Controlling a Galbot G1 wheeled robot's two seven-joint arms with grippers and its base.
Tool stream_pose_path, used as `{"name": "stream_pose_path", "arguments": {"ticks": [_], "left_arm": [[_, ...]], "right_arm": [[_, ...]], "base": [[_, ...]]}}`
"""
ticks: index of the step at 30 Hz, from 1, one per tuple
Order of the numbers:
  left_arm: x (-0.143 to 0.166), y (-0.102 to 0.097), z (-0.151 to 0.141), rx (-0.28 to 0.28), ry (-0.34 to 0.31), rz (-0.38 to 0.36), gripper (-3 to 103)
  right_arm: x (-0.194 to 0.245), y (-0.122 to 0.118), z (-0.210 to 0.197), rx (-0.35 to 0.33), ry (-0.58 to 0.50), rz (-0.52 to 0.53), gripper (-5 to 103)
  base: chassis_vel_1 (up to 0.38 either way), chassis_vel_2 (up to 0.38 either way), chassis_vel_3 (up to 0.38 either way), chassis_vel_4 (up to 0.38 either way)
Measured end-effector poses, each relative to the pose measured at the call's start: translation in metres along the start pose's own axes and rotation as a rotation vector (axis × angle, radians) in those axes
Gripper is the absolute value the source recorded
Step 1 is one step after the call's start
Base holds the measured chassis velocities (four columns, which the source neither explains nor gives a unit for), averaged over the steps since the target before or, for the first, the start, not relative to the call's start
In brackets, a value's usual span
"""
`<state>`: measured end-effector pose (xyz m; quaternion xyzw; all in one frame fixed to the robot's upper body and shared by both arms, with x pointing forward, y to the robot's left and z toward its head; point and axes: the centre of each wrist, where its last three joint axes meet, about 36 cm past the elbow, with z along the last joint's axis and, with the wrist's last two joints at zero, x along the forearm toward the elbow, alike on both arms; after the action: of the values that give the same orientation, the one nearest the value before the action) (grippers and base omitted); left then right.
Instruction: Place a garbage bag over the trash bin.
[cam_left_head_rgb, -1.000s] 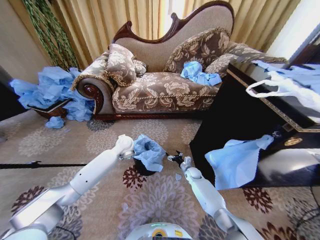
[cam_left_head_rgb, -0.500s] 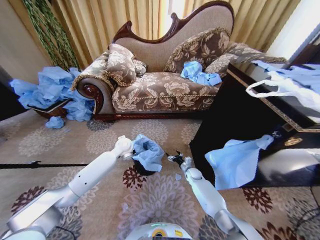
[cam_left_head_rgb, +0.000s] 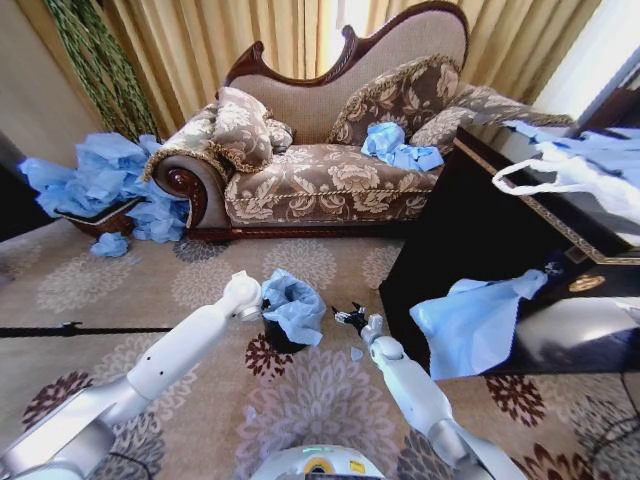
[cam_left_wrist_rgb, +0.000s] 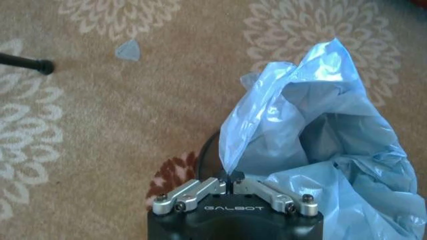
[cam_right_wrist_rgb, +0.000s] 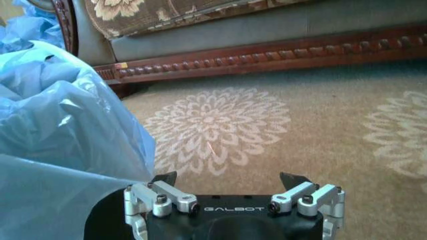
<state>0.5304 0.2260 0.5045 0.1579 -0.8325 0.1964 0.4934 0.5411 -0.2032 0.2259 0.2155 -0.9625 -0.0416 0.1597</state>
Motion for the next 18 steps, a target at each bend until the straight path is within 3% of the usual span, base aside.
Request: {"name": "stream_pose_path", "arguments": {"ticks": [9, 18], "left_arm": [[-0.007, 0.029, 0.017, 0.031, 0.027, 0.014, 1], [0.001, 0.038, 0.024, 0.018, 0.026, 0.061, 1]], "right_arm": [[0.007, 0.004, -0.012, 0.007, -0.063, -0.005, 100], [0.011, 0.008, -0.015, 0.025, -0.075, -0.018, 100]], "base": [[0.000, 0.000, 0.000, 0.000], [0.000, 0.000, 0.000, 0.000]]}}
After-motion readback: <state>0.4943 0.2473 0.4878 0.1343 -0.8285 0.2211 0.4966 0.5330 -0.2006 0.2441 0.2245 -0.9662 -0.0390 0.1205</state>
